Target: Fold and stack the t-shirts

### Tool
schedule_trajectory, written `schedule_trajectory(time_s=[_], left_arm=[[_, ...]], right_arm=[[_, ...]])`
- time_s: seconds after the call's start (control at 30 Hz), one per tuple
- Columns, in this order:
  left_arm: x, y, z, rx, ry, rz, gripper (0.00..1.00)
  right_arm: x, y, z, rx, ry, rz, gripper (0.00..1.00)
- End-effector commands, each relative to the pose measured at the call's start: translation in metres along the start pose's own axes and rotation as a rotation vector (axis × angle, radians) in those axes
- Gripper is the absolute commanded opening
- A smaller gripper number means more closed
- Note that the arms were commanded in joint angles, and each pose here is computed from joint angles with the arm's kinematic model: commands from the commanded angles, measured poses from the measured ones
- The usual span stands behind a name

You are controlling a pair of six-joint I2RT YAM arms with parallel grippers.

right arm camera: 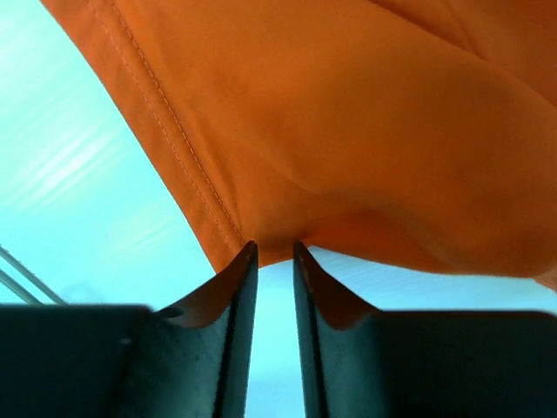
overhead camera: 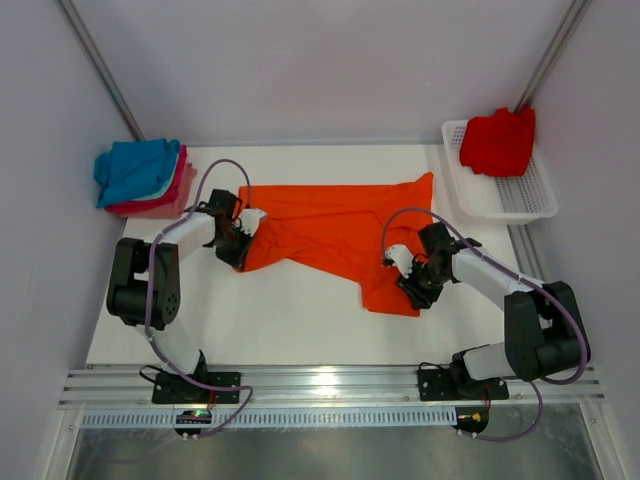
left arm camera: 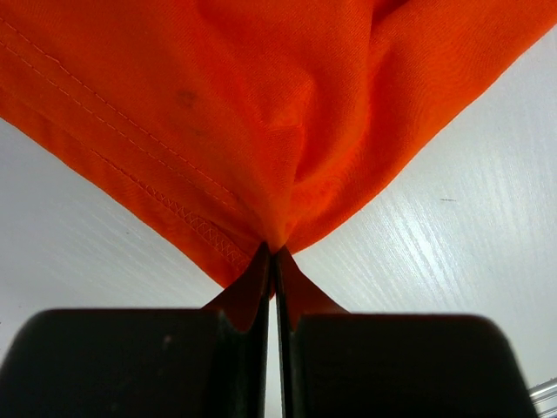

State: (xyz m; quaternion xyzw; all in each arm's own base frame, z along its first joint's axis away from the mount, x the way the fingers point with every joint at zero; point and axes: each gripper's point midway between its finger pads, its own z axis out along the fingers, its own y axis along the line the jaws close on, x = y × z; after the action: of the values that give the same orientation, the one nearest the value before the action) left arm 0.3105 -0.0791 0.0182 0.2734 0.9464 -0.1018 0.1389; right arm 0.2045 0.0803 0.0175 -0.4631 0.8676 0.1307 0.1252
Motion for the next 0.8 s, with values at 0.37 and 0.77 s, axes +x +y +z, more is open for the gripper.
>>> schedule_trajectory(time_s=[0.37, 0.77], left_arm=[[-0.012, -0.003, -0.007, 0.017, -0.029, 0.009, 0.00], [-0.011, -0.004, -0.005, 0.025, -0.027, 0.008, 0.00]], right_arm=[[-0.013, 0.010, -0.016, -0.002, -0.085, -0.092, 0.03], [-0.016, 0.028, -0.040, -0.033, -0.124, -0.142, 0.99]])
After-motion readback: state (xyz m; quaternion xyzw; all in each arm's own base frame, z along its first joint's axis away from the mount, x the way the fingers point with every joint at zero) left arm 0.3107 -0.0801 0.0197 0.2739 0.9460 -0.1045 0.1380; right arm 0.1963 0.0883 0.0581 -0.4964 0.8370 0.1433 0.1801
